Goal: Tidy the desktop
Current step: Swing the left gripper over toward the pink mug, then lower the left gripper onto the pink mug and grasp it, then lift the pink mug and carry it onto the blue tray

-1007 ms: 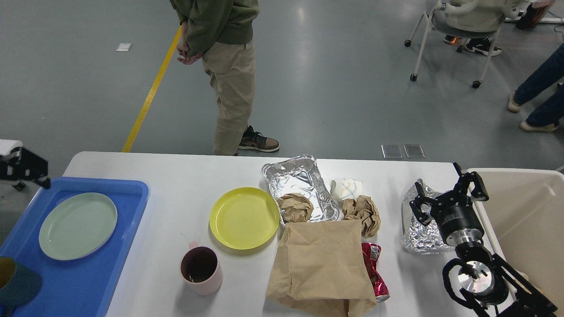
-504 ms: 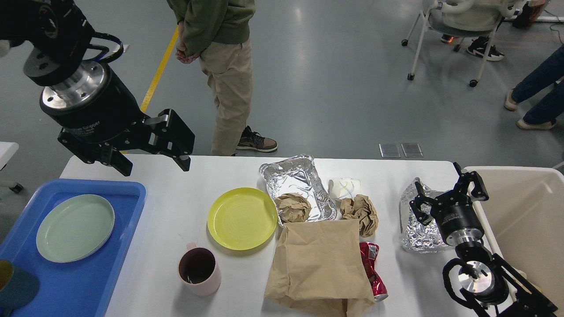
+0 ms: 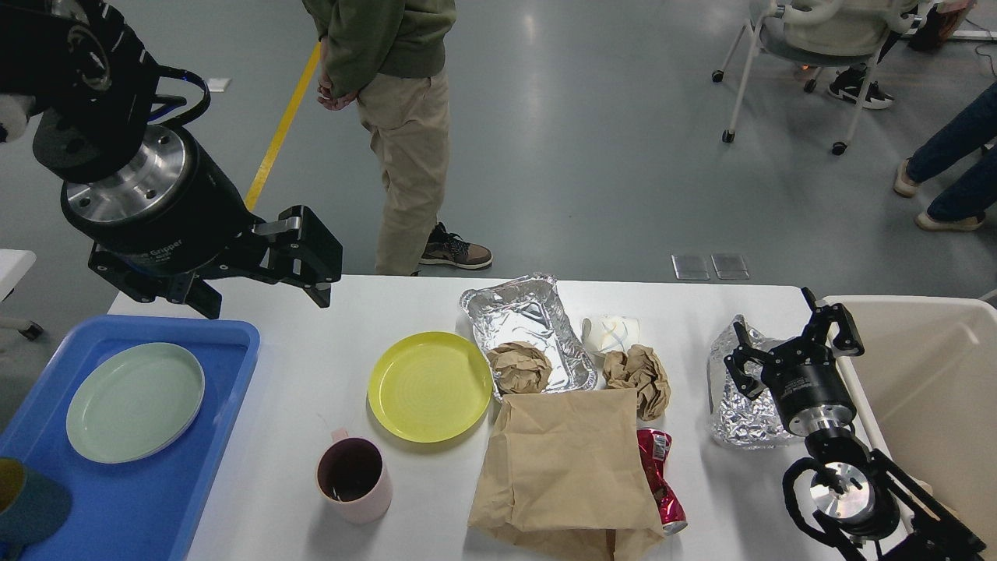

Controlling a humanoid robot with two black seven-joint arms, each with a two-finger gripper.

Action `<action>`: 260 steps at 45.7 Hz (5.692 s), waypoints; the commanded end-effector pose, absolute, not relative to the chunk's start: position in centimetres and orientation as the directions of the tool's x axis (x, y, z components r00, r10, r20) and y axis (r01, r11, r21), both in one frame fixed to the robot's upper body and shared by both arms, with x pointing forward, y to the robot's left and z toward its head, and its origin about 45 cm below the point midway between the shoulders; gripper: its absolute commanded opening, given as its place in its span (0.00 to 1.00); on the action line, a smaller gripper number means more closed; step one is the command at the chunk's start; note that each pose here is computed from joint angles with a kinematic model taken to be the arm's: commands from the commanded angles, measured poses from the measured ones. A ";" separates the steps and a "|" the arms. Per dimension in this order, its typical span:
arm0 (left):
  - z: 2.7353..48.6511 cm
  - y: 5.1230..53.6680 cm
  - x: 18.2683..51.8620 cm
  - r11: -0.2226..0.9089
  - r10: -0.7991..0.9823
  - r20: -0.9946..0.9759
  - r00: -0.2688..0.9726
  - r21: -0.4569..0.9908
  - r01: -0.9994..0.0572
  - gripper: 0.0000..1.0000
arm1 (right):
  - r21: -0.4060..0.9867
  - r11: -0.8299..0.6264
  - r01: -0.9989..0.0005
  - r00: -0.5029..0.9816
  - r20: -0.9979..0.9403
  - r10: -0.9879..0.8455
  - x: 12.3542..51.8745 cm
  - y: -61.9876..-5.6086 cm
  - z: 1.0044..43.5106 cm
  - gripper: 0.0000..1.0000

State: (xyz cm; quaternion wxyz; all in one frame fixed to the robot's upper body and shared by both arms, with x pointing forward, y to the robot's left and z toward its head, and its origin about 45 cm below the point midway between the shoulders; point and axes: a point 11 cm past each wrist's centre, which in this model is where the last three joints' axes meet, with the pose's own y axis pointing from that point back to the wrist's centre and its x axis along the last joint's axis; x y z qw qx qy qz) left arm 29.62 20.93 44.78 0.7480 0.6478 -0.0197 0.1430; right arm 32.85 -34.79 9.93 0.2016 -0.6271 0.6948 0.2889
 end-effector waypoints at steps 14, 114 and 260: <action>43.4 21.4 30.0 0.097 0.192 0.201 0.961 0.970 -0.222 0.96 | 0.148 0.045 -0.988 -0.130 -0.642 -0.756 32.9 -34.8 10.0 1.00; 10.8 24.6 28.7 -0.010 0.301 0.075 0.951 0.997 -0.076 0.63 | 0.148 0.046 -0.988 -0.131 -0.643 -0.755 32.9 -34.8 10.0 1.00; 14.9 49.7 24.9 -0.013 0.386 0.004 0.923 1.000 0.001 0.04 | 0.148 0.046 -0.988 -0.131 -0.643 -0.755 32.9 -34.8 10.0 1.00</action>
